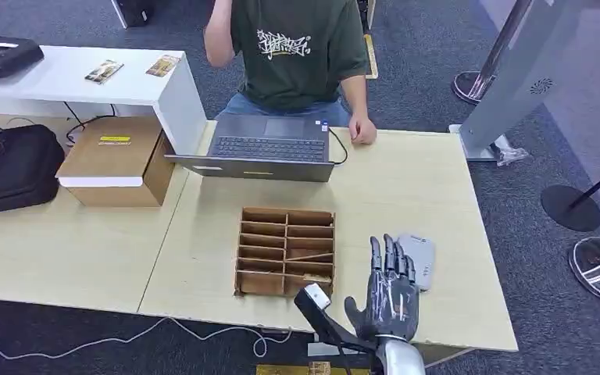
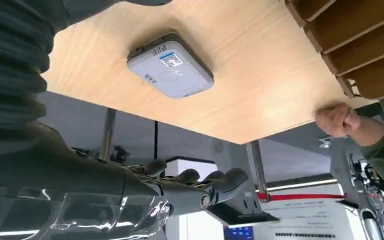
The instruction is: Pass the card to the sensor for recognition and then transmit it.
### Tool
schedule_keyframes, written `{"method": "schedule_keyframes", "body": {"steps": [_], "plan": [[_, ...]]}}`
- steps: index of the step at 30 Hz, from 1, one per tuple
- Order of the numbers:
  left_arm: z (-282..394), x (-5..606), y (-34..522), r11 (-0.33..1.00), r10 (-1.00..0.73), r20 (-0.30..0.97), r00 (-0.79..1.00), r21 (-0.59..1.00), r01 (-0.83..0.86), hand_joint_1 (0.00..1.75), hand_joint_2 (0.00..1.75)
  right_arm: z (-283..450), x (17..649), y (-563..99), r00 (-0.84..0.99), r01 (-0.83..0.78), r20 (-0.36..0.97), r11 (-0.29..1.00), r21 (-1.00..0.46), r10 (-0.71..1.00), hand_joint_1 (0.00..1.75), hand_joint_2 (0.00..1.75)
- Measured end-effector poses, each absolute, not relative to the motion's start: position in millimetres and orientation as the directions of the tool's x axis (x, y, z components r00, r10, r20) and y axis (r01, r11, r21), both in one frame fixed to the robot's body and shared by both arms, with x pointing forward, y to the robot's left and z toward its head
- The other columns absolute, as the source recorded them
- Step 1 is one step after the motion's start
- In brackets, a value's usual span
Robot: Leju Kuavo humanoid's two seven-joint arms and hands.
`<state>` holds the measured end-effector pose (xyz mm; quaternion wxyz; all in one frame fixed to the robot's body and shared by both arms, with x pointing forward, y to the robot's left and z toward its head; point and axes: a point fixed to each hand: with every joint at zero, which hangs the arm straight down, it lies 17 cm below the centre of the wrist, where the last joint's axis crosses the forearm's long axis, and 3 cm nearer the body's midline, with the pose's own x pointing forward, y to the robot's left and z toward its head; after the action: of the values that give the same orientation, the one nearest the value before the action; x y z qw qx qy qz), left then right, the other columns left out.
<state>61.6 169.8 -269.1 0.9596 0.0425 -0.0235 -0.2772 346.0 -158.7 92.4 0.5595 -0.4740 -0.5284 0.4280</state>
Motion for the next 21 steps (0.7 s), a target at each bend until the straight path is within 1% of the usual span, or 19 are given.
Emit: {"method": "schedule_keyframes", "body": {"steps": [9,15,21], "plan": [[-268.0,65.9,166.6,0.848,-0.525,0.028,0.85,0.095,0.521,0.0,0.0,75.7,351.3,-138.3,-0.008,-0.01,0.182,0.182,-0.983,0.983,0.0,1.75],[-267.7,66.9,165.7,0.861,-0.505,0.027,0.863,0.09,0.501,0.0,0.0,46.5,347.5,-122.7,-0.056,-0.119,0.166,0.159,-0.98,0.985,0.0,1.75],[-267.4,67.9,165.9,0.864,-0.499,0.023,0.866,0.089,0.495,0.0,0.0,31.8,347.0,-111.2,-0.09,-0.161,0.171,0.155,-0.975,0.981,0.0,1.75]]}}
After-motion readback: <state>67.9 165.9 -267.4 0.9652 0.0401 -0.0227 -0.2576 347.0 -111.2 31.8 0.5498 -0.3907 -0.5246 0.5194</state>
